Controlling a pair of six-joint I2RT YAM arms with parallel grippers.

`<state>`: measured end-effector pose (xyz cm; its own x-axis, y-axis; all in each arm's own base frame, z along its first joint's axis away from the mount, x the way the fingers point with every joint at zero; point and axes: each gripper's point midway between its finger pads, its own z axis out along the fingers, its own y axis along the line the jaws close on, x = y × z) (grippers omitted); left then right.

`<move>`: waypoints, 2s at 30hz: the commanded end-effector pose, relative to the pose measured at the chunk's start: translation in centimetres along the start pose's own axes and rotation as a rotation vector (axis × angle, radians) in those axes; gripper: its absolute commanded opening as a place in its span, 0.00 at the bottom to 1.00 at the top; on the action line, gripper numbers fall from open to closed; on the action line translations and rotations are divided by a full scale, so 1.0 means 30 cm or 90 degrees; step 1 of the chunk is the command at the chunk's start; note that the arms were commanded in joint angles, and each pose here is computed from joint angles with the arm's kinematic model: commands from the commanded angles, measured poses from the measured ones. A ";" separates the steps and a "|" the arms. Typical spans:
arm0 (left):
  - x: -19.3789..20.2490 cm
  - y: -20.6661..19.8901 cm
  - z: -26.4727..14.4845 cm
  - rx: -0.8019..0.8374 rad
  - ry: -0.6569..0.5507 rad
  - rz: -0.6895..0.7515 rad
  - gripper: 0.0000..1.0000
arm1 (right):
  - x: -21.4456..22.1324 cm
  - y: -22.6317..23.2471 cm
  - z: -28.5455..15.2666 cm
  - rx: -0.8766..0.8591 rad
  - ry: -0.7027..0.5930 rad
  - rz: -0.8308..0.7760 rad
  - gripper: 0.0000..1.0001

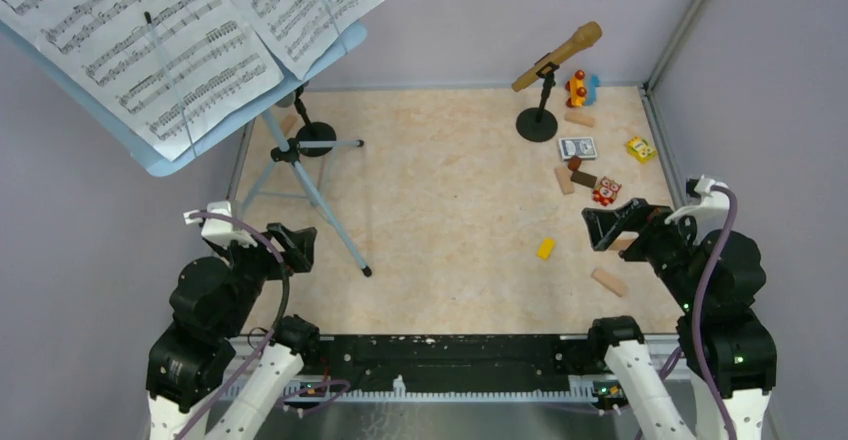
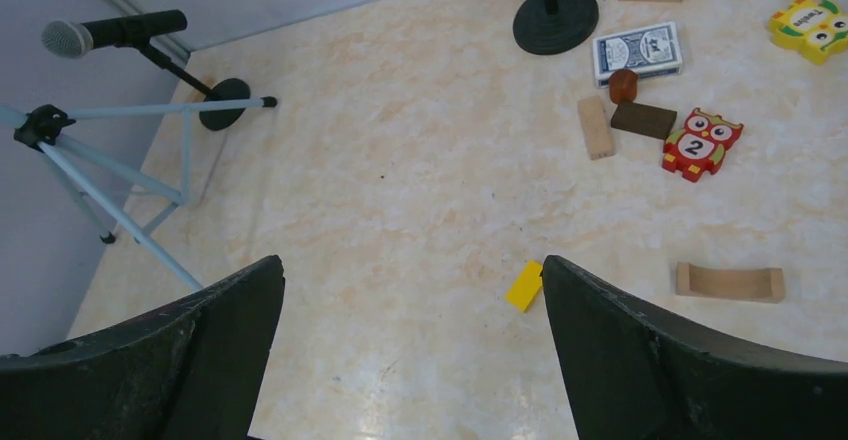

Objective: Pack up the instrument practice props

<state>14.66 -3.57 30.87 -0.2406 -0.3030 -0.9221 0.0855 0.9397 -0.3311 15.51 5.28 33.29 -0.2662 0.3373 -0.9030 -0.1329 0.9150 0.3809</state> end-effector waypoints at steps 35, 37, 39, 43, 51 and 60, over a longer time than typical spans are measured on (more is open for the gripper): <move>-0.084 0.100 -0.096 -0.159 0.013 -0.079 0.99 | 0.489 1.260 0.649 -0.595 -0.022 -0.148 0.89; -0.071 0.093 -0.098 -0.148 0.019 -0.084 0.99 | 0.560 1.335 0.692 -0.612 -0.025 -0.149 0.89; -0.071 0.081 -0.105 -0.132 0.016 -0.086 0.99 | 0.584 1.391 0.729 -0.617 -0.042 -0.138 0.89; -0.086 0.074 -0.133 -0.116 0.000 -0.095 0.99 | 0.595 1.432 0.827 -0.575 -0.080 -0.113 0.89; -0.110 0.054 -0.145 -0.097 -0.012 -0.104 0.99 | 0.682 1.521 0.943 -0.569 -0.074 -0.132 0.89; -0.105 0.028 -0.116 -0.081 0.009 -0.095 0.99 | 0.783 1.591 1.057 -0.548 -0.051 -0.120 0.67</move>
<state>11.46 -0.46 32.88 -0.2649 -0.4328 -0.8617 -0.1152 0.9014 -0.4173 32.54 62.67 23.72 -0.0963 0.2149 -0.9719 -0.8566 0.4793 0.1908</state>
